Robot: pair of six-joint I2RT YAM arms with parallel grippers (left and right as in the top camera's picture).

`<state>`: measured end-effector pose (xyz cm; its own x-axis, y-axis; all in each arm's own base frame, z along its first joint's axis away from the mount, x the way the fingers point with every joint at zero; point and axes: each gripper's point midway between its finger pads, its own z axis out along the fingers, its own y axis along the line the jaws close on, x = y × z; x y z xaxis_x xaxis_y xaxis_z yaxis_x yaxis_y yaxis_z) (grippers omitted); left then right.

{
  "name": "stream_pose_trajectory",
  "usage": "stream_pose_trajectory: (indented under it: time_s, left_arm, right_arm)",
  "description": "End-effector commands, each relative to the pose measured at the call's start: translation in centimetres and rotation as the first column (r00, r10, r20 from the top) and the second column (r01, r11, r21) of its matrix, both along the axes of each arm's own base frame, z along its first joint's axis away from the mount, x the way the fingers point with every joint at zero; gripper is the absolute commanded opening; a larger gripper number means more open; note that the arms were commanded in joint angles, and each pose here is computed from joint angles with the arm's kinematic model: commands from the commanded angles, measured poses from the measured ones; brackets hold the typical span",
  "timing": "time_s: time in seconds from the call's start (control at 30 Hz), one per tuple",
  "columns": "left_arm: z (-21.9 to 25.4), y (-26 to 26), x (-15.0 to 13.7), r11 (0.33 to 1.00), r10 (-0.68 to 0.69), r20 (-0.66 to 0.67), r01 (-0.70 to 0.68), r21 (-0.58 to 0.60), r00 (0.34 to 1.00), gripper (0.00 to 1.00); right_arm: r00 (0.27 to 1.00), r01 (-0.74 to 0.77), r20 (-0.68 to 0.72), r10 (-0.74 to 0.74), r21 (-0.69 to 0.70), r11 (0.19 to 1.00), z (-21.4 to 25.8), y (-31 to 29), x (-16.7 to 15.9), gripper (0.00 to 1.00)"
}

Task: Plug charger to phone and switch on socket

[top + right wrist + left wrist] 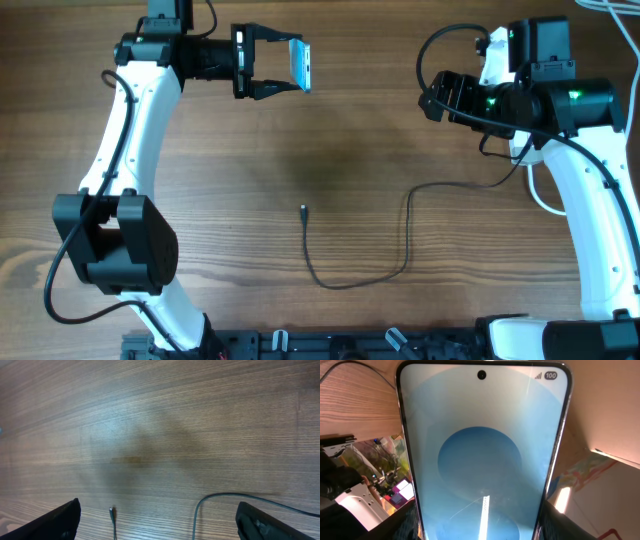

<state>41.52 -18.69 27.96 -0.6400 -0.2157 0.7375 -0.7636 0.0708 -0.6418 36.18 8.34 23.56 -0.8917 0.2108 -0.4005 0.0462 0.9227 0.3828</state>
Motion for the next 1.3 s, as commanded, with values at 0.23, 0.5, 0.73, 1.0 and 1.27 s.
stream_pose_trajectory:
  time_s: [0.23, 0.5, 0.73, 1.0, 1.27]
  left_arm:
    - [3.1, -0.1, -1.0, 0.999, -0.027, 0.066, 0.030, -0.045, 0.997, 0.04]
    - [2.9, -0.2, -0.8, 0.999, -0.020, 0.070, 0.022, -0.028, 0.997, 0.04]
    - [2.5, -0.5, -0.8, 1.000, -0.018, 0.081, 0.019, -0.007, 0.997, 0.04]
    - [2.5, -0.5, -0.8, 1.000, -0.022, 0.096, 0.023, -0.006, 0.995, 0.04]
    - [1.5, -0.2, 0.0, 0.998, 0.017, 0.100, -0.022, 0.055, 0.995, 0.04]
  right_arm:
    - [1.000, -0.001, 0.004, 0.001, 0.017, 1.000, 0.2, 0.4, 0.3, 1.00]
    - [1.000, -0.002, 0.004, 0.001, 0.017, 1.000, 0.2, 0.4, 0.3, 1.00]
    - [1.000, -0.001, 0.004, 0.001, 0.017, 1.000, 0.2, 0.4, 0.3, 1.00]
    - [1.000, -0.002, 0.004, 0.001, 0.017, 1.000, 0.2, 0.4, 0.3, 1.00]
    - [1.000, 0.014, 0.004, -0.014, 0.027, 1.000, 0.3, 0.4, 0.4, 1.00]
